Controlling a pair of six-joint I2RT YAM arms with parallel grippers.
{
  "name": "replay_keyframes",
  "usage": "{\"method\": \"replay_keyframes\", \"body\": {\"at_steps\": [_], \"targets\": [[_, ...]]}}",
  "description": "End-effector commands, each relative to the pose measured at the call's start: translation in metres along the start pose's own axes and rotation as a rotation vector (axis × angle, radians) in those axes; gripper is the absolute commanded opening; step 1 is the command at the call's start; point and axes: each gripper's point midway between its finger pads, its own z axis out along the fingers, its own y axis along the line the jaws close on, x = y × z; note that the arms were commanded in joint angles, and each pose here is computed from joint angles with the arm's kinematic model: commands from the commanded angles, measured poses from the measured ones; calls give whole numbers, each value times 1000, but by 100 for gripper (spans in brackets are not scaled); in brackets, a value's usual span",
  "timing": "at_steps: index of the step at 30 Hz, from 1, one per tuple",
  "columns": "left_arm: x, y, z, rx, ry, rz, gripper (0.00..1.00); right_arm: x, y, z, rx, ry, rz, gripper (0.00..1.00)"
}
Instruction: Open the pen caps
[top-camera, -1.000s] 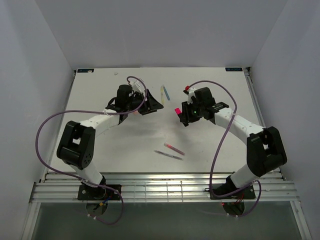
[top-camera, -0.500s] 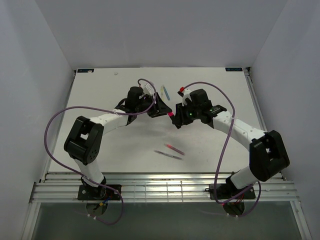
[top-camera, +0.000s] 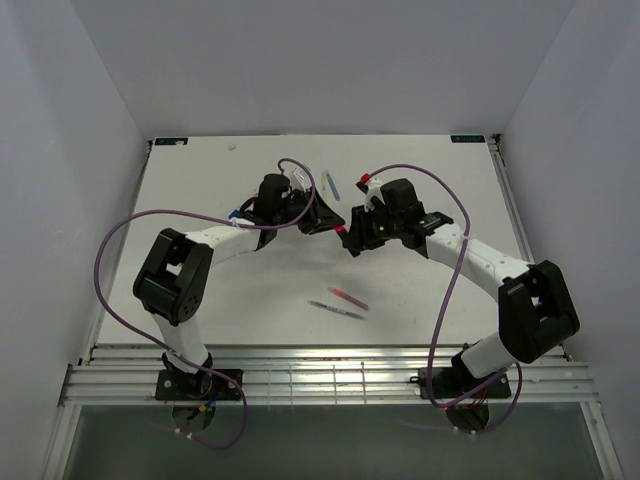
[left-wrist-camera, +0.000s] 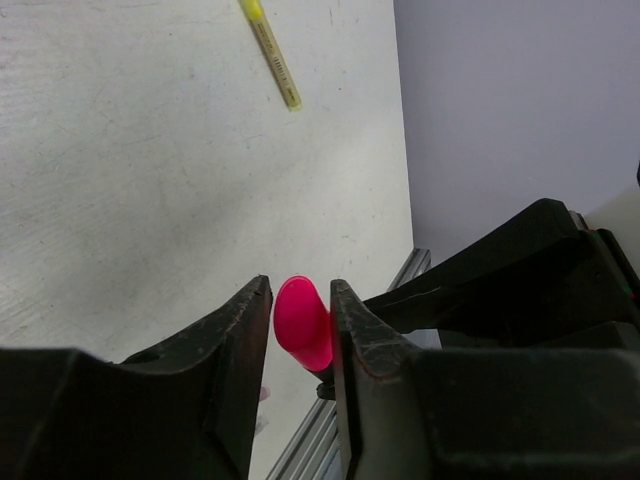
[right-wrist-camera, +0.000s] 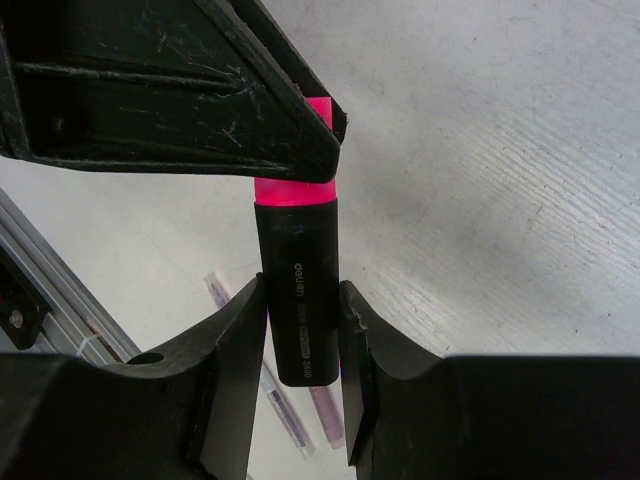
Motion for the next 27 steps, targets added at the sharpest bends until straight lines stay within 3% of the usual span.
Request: {"method": "replay_keyframes", "body": {"at_steps": [1, 7, 8, 9, 15, 19, 21, 23, 24, 27], "targets": [[-9, -21, -1, 51, -19, 25, 38, -15, 12, -3, -43, -61, -12, 8], [-6, -20, 1, 56, -7, 15, 17, -17, 11, 0, -43, -66, -2, 8], [-6, -20, 0, 58, -4, 12, 5, -16, 10, 1, -40, -63, -3, 8], [-6, -21, 0, 60, -4, 10, 0, -16, 10, 1, -37, -64, -5, 11], [-2, -25, -3, 62, -4, -24, 0, -17, 10, 8, -52, -69, -14, 37], [-6, -32, -7, 66, -26, -28, 0, -14, 10, 13, -50, -54, -14, 43], [-8, -33, -8, 66, -32, -30, 0, -10, 10, 15, -46, -46, -14, 42], [-7, -34, -7, 68, -26, -51, 0, -9, 8, 17, -33, -41, -14, 33], [-7, -36, -7, 73, -24, -57, 0, -7, 8, 18, -31, -37, -16, 8], [-10, -37, -4, 67, -11, -83, 0, 4, 3, 20, 24, 0, -39, 8]]}}
